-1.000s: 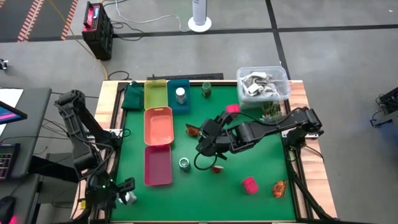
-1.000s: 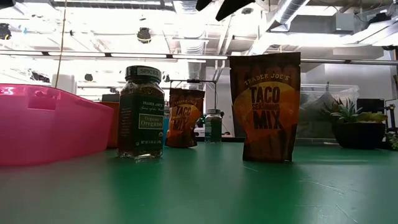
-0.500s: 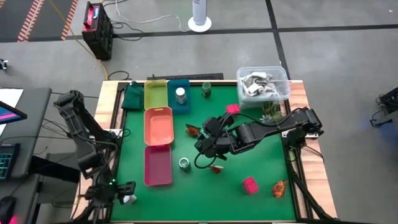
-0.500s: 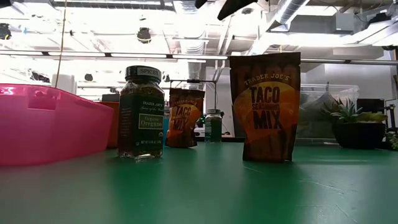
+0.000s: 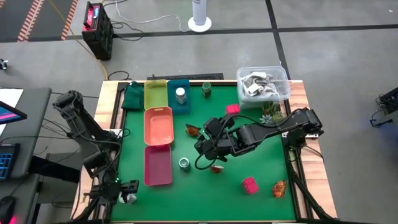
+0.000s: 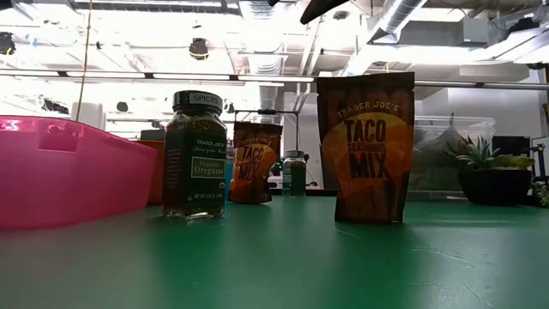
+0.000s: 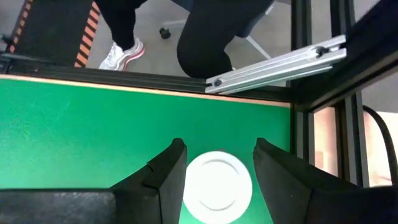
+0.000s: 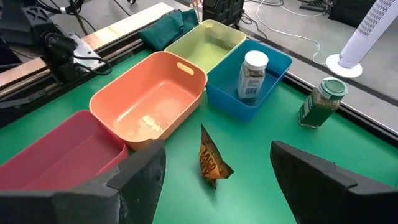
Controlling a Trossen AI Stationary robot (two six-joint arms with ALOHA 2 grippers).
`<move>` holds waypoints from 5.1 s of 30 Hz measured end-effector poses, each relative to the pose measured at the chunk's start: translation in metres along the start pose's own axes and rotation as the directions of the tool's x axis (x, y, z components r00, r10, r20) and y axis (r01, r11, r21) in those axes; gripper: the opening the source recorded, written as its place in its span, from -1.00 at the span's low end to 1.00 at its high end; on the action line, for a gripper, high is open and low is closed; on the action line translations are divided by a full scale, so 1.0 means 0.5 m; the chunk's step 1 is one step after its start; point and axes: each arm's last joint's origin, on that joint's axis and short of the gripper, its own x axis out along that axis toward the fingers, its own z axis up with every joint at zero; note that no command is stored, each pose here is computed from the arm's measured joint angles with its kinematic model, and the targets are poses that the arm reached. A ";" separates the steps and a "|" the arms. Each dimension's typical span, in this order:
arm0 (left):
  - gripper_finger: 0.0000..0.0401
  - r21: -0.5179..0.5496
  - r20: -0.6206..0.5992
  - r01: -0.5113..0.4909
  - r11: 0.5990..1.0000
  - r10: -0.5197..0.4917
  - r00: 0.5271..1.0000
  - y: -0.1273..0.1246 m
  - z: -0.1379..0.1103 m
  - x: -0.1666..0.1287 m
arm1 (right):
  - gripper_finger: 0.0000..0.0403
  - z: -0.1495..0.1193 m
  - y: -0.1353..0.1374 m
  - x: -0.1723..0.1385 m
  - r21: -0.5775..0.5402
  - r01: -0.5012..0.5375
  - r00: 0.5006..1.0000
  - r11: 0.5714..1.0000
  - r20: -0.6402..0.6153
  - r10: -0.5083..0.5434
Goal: Sort spices by type
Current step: Put the white seasoning bottle into the blue bin
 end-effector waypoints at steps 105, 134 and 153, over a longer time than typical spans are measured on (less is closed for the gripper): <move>0.00 -0.453 0.044 -0.207 0.867 0.254 0.966 0.050 -0.086 -0.102 | 0.57 -0.056 -0.021 0.108 -0.114 0.045 0.999 0.992 -0.001 -0.046; 0.00 -0.643 -0.059 -0.486 0.592 0.594 0.802 0.074 -0.137 -0.194 | 0.57 0.019 -0.092 0.205 -0.402 -0.132 0.990 0.906 -0.101 0.100; 0.00 -0.530 -0.216 -0.813 0.242 0.888 0.405 0.271 -0.228 -0.250 | 0.57 0.013 -0.110 0.199 -0.584 -0.283 0.955 0.761 -0.243 0.169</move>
